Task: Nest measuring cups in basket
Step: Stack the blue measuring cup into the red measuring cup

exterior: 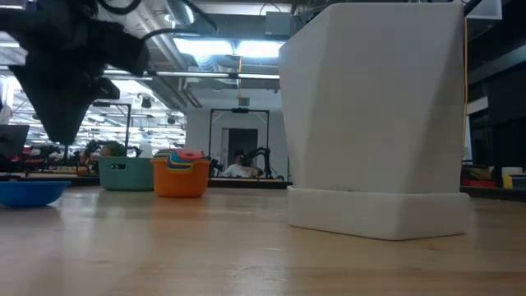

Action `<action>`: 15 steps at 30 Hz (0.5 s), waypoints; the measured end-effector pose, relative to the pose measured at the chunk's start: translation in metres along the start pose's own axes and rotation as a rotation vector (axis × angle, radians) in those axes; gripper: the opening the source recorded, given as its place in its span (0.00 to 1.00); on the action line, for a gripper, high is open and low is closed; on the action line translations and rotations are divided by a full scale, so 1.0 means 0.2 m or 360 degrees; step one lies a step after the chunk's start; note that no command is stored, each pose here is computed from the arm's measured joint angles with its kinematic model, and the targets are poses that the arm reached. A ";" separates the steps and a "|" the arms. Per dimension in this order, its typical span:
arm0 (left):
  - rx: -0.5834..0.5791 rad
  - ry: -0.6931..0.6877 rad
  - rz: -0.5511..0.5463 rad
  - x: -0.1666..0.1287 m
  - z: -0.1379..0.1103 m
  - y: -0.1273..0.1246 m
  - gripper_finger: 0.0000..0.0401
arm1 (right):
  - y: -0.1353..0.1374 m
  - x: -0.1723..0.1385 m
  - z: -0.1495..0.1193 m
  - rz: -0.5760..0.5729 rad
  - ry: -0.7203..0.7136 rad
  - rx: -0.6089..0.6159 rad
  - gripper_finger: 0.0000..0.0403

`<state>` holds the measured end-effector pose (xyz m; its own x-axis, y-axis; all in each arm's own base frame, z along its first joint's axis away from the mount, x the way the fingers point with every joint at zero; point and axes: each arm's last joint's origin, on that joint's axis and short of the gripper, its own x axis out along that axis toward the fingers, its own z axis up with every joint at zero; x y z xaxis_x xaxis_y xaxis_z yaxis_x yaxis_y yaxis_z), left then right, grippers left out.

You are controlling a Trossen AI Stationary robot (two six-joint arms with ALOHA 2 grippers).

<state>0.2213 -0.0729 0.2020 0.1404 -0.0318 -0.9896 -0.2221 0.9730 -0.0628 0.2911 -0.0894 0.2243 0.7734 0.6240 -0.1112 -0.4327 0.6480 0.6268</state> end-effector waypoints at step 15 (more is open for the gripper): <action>0.0063 -0.0125 -0.0065 0.17 -0.04 0.02 0.18 | 0.00 0.00 0.00 -0.0002 0.0005 0.0009 0.47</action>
<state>0.2174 -0.0714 0.1678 0.2239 -0.0552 -0.9730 -0.1768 0.9795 -0.0963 0.2910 -0.0894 0.2238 0.7727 0.6243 -0.1144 -0.4290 0.6466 0.6308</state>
